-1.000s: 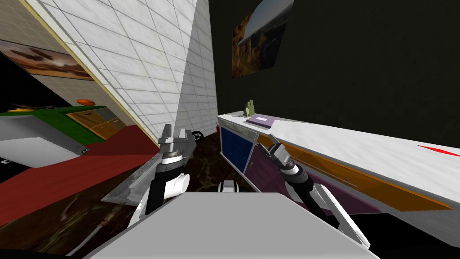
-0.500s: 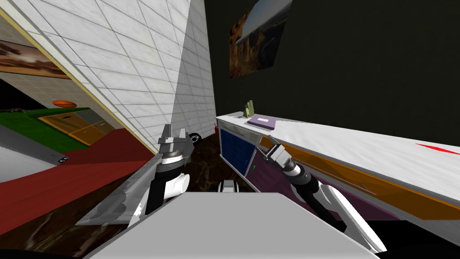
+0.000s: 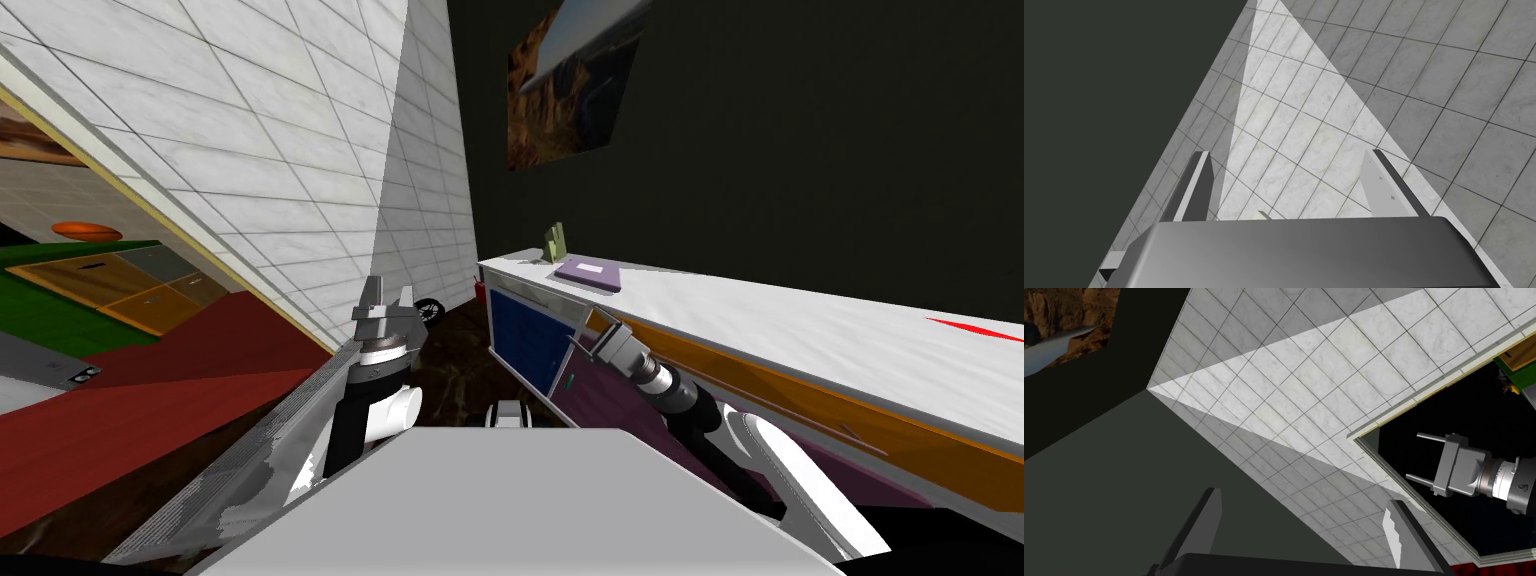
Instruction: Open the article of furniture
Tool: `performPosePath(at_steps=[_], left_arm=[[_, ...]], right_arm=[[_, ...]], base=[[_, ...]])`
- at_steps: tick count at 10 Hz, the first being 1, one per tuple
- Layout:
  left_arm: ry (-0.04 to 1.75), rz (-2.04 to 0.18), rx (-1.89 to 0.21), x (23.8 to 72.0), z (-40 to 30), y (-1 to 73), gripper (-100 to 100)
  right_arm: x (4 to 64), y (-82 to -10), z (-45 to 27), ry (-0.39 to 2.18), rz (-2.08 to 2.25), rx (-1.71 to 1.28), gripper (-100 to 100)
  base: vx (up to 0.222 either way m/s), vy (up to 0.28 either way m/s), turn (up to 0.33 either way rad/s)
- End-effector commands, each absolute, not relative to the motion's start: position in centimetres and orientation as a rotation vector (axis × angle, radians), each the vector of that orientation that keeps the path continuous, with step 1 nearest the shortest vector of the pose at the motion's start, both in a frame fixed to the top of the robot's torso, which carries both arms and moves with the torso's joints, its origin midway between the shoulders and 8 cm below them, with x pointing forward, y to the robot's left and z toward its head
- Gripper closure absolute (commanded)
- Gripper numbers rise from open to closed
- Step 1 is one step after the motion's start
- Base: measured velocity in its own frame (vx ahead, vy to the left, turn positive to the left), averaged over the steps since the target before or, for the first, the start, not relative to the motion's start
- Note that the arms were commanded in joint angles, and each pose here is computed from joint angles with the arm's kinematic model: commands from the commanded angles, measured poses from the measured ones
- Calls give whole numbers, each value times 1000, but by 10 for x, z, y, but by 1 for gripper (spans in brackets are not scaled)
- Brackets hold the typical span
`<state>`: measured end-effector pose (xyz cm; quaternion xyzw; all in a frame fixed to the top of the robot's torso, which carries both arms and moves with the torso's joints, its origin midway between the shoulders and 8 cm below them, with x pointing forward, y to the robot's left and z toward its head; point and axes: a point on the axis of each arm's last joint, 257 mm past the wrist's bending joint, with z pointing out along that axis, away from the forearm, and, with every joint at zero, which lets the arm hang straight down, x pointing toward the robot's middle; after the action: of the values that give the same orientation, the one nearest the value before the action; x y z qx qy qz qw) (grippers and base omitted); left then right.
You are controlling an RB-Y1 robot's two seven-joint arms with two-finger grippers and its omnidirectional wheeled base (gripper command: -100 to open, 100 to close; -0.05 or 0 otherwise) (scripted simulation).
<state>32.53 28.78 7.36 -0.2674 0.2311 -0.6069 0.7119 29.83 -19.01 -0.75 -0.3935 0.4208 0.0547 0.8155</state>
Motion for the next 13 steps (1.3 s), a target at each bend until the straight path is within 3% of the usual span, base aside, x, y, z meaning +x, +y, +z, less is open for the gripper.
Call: performPosePath(at_steps=[1,13], left_arm=[[512,-1346,-593,325,74,288,0],[512,-1346,-593,325,74,288,0]], right_arm=[[300,-192,-20,903,25,-951,-100],[309,-225,-76,912,-325,-1397,-100]], base=[[80,64,-71],[82,75,-72]])
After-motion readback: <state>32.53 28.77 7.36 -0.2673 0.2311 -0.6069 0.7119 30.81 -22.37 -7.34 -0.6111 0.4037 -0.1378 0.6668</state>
